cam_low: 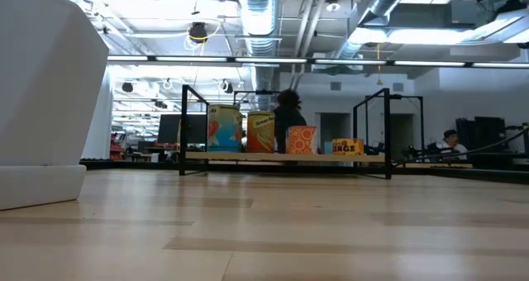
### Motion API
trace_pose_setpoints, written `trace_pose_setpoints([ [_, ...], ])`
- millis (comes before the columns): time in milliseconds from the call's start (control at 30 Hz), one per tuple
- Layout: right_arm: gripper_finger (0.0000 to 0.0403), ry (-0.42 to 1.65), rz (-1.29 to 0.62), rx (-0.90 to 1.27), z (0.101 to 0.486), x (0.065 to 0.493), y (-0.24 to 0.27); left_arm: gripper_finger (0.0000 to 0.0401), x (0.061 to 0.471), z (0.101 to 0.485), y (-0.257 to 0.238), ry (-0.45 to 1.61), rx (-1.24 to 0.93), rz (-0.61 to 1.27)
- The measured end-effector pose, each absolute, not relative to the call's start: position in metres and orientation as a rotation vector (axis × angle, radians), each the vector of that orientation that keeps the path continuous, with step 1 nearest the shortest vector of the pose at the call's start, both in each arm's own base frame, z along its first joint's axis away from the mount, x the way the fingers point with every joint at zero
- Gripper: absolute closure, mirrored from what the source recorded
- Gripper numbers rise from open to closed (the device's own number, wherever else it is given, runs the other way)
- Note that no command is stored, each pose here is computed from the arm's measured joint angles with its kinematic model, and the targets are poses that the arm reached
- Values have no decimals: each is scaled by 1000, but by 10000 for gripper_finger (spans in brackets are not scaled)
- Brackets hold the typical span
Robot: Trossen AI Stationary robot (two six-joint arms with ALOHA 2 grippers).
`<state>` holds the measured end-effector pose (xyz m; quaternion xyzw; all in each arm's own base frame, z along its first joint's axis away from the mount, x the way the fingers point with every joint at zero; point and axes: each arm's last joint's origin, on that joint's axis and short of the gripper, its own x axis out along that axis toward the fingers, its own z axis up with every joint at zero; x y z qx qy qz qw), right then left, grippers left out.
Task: Pick and place cans onto a shelf
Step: Return to Home Position
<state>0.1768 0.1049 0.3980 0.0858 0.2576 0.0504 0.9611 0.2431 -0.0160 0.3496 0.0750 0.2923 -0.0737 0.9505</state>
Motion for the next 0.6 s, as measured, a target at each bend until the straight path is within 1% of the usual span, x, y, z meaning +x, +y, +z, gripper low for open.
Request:
trace_pose_setpoints([
  [67, 343, 499, 152, 151, 400, 176, 114, 383, 243, 355, -17, 577, 216, -163],
  [133, 343, 476, 191, 130, 401, 175, 121, 383, 243, 358, -17, 567, 219, -158],
  [267, 343, 426, 223, 131, 406, 174, 126, 383, 240, 368, -14, 574, 98, -25],
  [367, 343, 397, 208, 142, 408, 175, 126, 383, 234, 373, -11, 635, 106, 51],
  [467, 343, 382, 206, 152, 410, 176, 126, 383, 228, 378, -11, 680, 126, 32],
  [533, 343, 382, 201, 153, 410, 177, 125, 383, 221, 385, -13, 721, 93, 8],
  [600, 343, 382, 200, 151, 410, 177, 125, 383, 214, 395, -13, 744, 43, 26],
])
